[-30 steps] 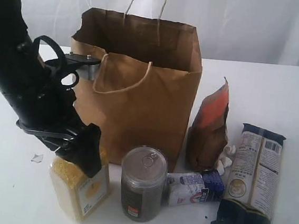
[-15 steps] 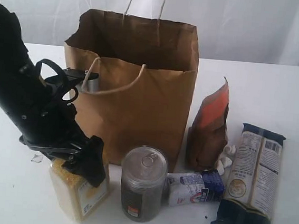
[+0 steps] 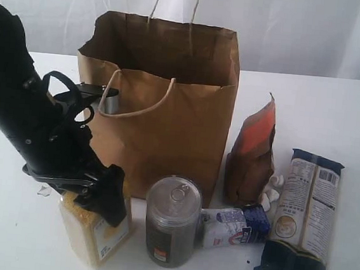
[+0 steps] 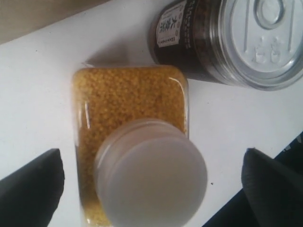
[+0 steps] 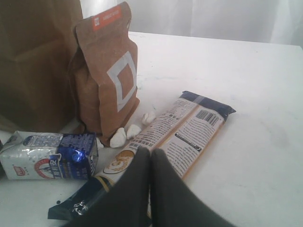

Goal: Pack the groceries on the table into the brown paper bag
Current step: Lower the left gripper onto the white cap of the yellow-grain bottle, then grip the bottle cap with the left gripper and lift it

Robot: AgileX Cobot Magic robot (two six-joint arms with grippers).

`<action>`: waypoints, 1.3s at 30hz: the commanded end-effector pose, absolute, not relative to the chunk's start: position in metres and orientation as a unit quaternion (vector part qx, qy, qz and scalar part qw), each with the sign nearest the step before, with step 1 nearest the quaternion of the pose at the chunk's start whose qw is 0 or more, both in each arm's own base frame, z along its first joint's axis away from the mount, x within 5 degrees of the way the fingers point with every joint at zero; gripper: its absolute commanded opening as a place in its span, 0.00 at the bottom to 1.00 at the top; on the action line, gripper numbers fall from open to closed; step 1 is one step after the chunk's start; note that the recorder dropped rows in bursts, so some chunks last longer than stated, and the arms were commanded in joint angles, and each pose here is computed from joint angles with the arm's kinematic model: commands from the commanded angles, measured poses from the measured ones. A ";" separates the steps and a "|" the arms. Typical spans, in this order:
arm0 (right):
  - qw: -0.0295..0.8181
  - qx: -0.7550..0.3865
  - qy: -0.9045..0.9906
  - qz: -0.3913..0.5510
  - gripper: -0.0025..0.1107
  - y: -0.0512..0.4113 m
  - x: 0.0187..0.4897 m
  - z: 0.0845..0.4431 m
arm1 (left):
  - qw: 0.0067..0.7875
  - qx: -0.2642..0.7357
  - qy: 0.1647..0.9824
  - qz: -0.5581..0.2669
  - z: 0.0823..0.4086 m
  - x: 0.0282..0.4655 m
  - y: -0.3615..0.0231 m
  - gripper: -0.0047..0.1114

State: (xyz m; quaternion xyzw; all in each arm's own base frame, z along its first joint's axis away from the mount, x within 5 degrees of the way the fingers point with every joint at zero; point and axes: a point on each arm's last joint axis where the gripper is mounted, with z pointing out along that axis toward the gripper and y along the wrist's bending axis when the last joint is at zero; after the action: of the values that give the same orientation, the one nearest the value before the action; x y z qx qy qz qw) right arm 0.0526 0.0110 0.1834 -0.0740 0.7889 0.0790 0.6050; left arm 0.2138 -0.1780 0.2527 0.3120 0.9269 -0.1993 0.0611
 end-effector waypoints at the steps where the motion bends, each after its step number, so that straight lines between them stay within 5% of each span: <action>1: 0.607 -0.076 0.787 0.077 0.02 0.011 0.052 0.182 | 0.056 0.314 0.928 -0.193 0.253 0.211 -0.175 0.89; 6: 0.607 -0.076 0.787 0.077 0.02 0.011 0.052 0.182 | 0.073 0.317 0.928 -0.181 0.253 0.214 -0.174 0.87; 15: 0.607 -0.077 0.787 0.075 0.02 0.011 0.052 0.182 | 0.054 0.337 0.926 -0.162 0.252 0.211 -0.170 0.06; 31: 0.607 -0.077 0.787 0.075 0.02 0.011 0.052 0.182 | -0.060 0.386 0.915 -0.099 0.253 0.192 -0.150 0.04; 39: 0.607 -0.077 0.787 0.076 0.02 0.011 0.052 0.182 | -0.032 0.389 0.915 -0.098 0.254 0.195 -0.151 0.04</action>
State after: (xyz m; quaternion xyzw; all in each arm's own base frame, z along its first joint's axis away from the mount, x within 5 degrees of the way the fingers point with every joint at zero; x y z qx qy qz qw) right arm 0.0526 0.0110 0.1834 -0.0740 0.7889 0.0790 0.6050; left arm 0.1981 -0.1523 0.2530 0.3832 0.9177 -0.0989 -0.0356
